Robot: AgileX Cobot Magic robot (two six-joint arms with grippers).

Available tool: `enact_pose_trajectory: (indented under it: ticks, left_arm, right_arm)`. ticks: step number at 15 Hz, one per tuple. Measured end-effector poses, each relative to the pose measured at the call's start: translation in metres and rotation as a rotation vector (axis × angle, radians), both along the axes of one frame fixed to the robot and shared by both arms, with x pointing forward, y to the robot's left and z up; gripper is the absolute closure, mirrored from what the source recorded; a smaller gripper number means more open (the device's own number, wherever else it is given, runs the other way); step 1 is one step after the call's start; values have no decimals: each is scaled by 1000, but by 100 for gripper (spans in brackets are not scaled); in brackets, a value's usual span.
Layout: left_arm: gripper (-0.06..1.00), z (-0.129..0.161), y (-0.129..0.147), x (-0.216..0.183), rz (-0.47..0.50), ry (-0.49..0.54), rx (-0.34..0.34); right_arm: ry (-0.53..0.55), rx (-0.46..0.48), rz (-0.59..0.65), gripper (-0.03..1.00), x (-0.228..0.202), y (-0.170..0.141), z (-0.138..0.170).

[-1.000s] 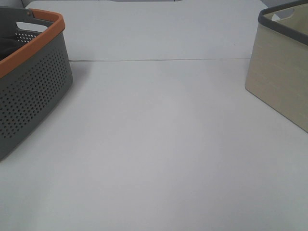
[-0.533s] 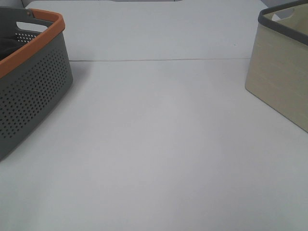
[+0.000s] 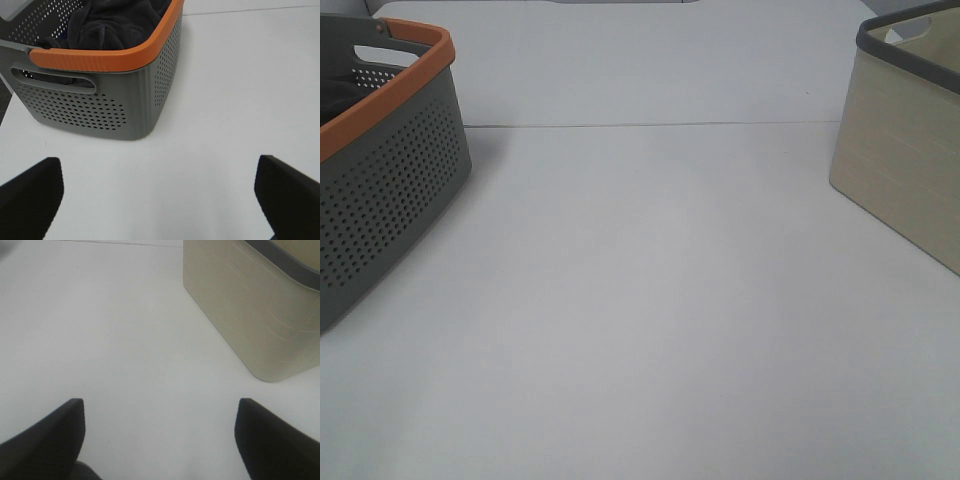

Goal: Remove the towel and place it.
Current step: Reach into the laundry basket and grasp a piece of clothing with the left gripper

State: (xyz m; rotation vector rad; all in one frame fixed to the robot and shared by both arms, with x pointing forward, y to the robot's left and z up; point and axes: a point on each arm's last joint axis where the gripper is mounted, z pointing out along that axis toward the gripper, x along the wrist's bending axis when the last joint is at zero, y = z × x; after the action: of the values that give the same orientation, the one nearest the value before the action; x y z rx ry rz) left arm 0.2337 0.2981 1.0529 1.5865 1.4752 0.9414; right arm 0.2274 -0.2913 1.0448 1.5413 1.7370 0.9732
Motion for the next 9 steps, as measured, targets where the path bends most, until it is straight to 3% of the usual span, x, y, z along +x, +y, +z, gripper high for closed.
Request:
enact_pose_trajectory:
  ticks: [2,3,6,9]
  left_arm:
    - [-4,6,-1,1,-21,27,24]
    - [-4,34,-3,7,-70,82,51]
    - [-4,77,-8,28,-140,168,75]
    - [-4,131,-9,68,-227,182,188]
  right_arm:
    - [0,0,0,23,0,0,0]
    - [0,0,0,23,0,0,0]
    - [0,0,0,23,0,0,0]
    - [0,0,0,23,0,0,0]
